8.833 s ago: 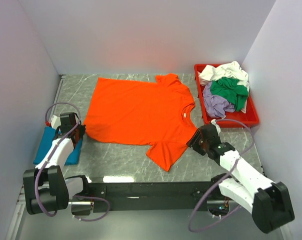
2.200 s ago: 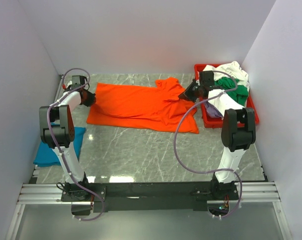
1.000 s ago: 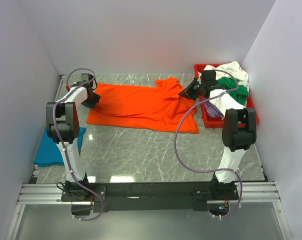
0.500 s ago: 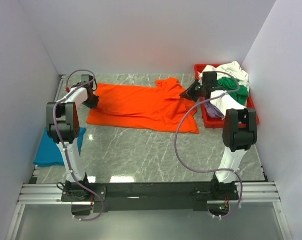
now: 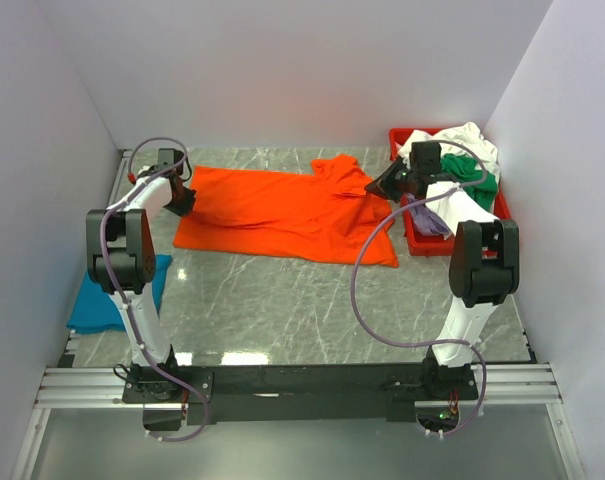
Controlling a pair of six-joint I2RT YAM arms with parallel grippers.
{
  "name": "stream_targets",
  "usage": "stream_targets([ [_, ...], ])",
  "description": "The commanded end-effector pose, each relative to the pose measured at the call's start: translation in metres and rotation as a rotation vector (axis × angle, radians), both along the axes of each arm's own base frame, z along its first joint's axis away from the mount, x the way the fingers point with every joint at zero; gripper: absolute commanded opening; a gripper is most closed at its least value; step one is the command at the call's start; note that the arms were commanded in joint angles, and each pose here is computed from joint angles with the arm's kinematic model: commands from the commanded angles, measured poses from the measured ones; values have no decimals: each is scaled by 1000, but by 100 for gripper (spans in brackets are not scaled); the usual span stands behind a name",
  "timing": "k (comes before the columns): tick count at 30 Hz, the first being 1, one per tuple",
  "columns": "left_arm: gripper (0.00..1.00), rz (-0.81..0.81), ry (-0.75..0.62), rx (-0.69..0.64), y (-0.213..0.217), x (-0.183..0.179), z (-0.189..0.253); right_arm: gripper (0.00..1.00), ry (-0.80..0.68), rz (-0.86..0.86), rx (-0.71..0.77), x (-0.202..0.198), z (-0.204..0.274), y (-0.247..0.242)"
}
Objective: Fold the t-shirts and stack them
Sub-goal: Fold the tshirt
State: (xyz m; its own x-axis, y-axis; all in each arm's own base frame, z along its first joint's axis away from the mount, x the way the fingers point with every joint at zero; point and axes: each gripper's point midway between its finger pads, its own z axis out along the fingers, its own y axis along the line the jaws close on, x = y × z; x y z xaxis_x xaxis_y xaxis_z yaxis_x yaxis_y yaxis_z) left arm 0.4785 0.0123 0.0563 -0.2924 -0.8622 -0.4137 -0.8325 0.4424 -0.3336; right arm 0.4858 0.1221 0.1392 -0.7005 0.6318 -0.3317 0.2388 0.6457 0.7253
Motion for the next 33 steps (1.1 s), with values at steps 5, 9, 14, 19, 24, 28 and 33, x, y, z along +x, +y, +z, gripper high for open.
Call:
stream_targets([
  [5, 8, -19, -63, -6, 4, 6, 16, 0, -78, -12, -25, 6, 18, -8],
  [9, 7, -21, -62, -13, 6, 6, 13, 0, -72, -21, -35, 6, 15, -12],
  [14, 7, -29, -73, -18, 8, 7, 14, 0, -68, -28, -34, 6, 11, -17],
  [19, 8, -40, -89, -21, 7, 12, 16, 0, -62, -39, -40, 6, 6, -20],
  [24, 9, -49, -86, -21, 7, 15, 13, 0, -54, -27, -30, 9, 0, -18],
  [28, 20, -60, -102, -25, 9, 17, 13, 23, -52, -2, -22, 14, -3, -14],
  [33, 63, -89, -149, -23, 10, 15, 24, 54, -51, 8, -60, 14, 5, -14],
])
